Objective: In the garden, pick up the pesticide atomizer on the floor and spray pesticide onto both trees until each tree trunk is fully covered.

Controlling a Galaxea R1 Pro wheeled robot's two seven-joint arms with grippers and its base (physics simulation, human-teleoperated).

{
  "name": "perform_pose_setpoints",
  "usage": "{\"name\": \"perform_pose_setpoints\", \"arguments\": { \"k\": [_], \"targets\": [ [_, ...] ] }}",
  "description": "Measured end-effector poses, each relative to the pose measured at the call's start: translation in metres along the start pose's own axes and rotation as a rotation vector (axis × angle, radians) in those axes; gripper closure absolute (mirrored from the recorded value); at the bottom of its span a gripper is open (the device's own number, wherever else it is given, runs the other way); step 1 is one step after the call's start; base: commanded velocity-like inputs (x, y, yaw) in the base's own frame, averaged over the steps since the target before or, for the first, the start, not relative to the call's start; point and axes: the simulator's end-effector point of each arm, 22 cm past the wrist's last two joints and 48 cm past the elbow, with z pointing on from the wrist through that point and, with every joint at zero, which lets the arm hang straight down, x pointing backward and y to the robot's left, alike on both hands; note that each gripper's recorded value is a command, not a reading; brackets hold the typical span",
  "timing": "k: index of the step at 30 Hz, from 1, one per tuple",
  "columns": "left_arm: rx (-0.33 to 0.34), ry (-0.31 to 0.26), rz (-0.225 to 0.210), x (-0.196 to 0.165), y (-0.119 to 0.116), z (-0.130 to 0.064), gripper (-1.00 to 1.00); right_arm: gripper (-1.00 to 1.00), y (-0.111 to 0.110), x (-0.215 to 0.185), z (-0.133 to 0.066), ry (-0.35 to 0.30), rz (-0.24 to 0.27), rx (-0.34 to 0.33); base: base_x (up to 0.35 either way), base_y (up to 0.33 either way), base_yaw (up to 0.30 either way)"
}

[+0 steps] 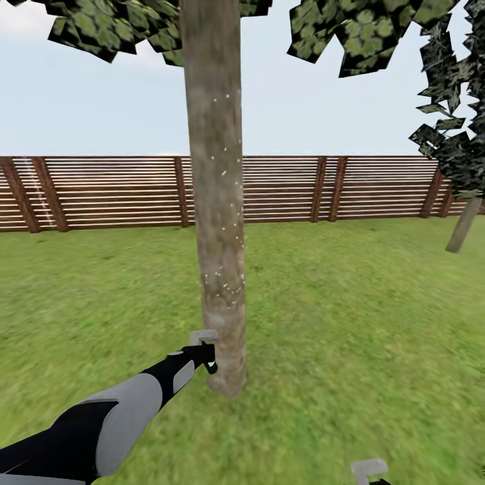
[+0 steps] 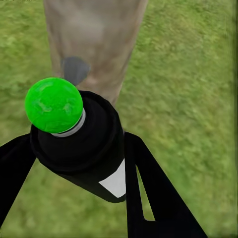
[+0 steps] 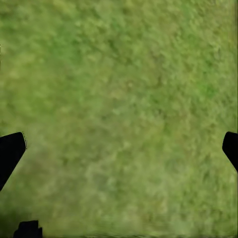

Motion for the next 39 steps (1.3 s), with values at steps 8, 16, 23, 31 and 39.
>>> {"name": "perform_pose_setpoints", "arguments": {
  "k": [8, 16, 23, 31, 39],
  "targets": [
    [0.0, -0.001, 0.0, -0.001, 0.0, 0.0, 1.0, -1.0, 0.0, -0.001, 0.0, -0.001, 0.0, 0.0, -0.003, 0.348, -0.119],
    [0.0, -0.002, 0.001, -0.001, 0.0, 0.0, 1.0, -1.0, 0.0, -0.001, 0.0, -0.002, 0.0, 0.0, 0.023, 0.174, -0.229],
    [-0.001, -0.008, -0.002, -0.003, 0.001, -0.001, 1.0, -1.0, 0.006, -0.017, 0.0, -0.033, 0.009, -0.008, 0.001, 0.007, -0.035],
    [-0.006, 0.117, -0.005, -0.052, 0.005, -0.015, 1.0, -1.0, 0.008, -0.055, 0.001, -0.108, 0.034, -0.012, 0.0, 0.0, -0.001],
    [-0.005, 0.141, -0.007, -0.147, 0.004, -0.076, 1.0, -1.0, 0.008, -0.044, 0.001, -0.086, 0.027, -0.011, 0.0, 0.0, 0.0]
  ]
}}
